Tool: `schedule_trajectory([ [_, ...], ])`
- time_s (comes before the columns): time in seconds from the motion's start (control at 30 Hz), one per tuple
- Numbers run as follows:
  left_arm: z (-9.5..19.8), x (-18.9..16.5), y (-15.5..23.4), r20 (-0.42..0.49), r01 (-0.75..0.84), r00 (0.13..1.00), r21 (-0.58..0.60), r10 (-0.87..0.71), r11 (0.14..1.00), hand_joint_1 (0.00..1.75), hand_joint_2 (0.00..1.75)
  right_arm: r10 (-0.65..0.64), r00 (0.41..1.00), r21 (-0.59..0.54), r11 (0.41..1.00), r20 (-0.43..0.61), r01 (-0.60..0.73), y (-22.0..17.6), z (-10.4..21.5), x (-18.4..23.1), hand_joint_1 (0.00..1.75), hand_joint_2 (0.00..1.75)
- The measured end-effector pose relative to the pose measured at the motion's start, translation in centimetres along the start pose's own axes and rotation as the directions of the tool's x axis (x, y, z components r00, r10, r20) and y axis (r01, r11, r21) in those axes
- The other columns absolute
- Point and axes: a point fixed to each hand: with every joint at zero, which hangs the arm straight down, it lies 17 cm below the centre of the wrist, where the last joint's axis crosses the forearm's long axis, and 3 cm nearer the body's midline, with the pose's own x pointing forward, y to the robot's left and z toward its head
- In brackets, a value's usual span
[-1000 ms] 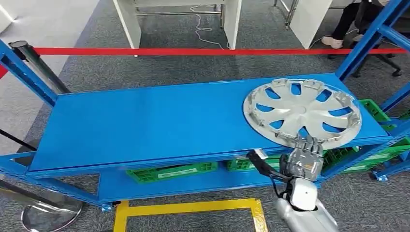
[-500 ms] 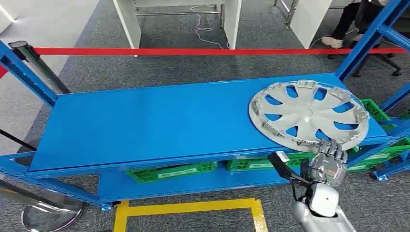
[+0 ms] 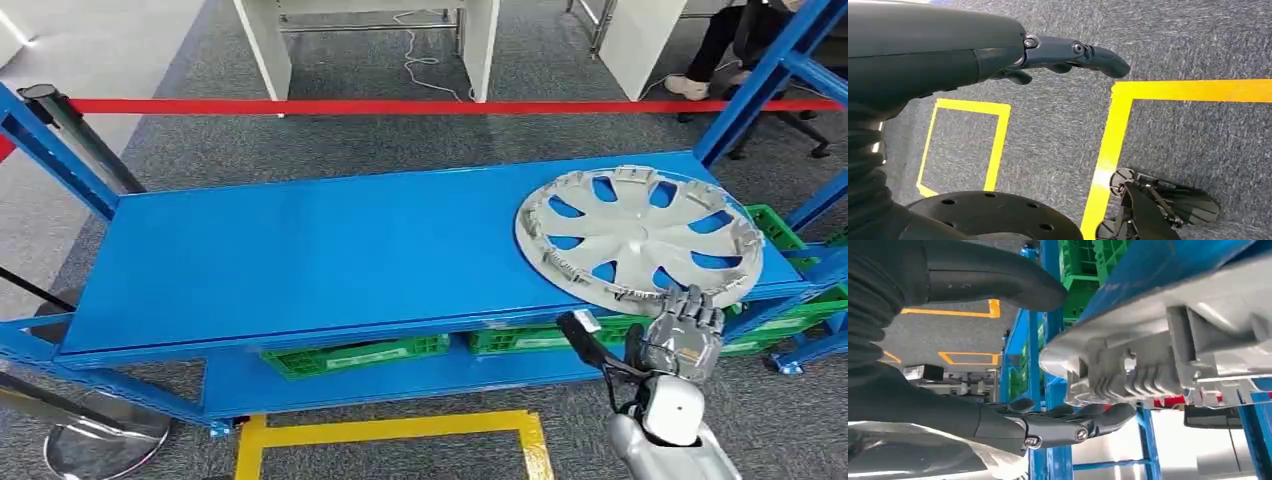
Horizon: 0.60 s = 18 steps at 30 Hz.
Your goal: Take the parts from the cabinet and place them on the table.
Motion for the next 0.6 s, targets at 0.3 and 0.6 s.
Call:
schedule_trajectory([
  [0.3,0.1,0.0,-0.2,0.002,0.005,1.000,-0.003,-0.005,1.000,0.00,1.75,0.035,0.999,-0.047,0.998,0.020,-0.034,-1.4,-1.7,-0.3,0.00,1.75],
  [0.6,0.1,0.0,-0.3,0.001,0.002,1.000,0.000,-0.002,1.000,0.00,1.75,0.055,0.998,-0.056,0.997,0.025,-0.054,-1.6,-2.1,-0.8,0.00,1.75],
])
